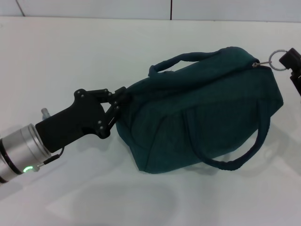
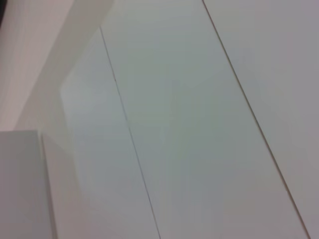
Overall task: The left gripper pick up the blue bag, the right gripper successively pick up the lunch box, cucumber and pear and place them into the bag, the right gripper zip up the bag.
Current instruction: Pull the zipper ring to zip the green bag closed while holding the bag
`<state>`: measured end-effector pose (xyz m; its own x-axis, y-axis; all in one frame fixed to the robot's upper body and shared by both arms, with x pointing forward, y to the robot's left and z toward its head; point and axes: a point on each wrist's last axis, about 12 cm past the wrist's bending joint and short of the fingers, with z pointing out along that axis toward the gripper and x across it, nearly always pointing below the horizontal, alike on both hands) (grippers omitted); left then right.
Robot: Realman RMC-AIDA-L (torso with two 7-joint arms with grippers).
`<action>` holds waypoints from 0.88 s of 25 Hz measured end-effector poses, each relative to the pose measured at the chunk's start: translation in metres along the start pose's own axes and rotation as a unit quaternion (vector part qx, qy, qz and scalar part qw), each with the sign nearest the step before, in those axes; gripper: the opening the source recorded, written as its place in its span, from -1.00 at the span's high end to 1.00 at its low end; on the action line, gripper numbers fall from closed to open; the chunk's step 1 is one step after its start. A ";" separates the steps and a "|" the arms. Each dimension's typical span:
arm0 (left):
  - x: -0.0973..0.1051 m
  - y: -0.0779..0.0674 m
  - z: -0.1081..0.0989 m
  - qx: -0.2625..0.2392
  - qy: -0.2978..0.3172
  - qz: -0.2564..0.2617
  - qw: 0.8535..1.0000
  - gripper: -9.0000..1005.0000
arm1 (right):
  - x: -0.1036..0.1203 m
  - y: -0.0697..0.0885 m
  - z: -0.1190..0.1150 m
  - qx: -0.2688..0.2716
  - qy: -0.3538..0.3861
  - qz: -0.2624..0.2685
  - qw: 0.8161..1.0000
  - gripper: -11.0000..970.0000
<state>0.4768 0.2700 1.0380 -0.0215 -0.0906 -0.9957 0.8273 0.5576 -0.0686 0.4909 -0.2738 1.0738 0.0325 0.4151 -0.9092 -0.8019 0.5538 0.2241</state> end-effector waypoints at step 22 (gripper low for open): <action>-0.030 0.012 0.042 0.092 -0.003 -0.050 0.995 0.29 | 0.010 0.014 0.014 -0.056 0.020 0.016 0.998 0.97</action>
<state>0.5110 0.2447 1.0692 -0.1055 -0.1429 -0.9841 0.9096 0.3861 -0.1535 0.4890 -0.2518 1.0730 -0.0166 0.4016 -0.9157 -0.8634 0.4561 0.2157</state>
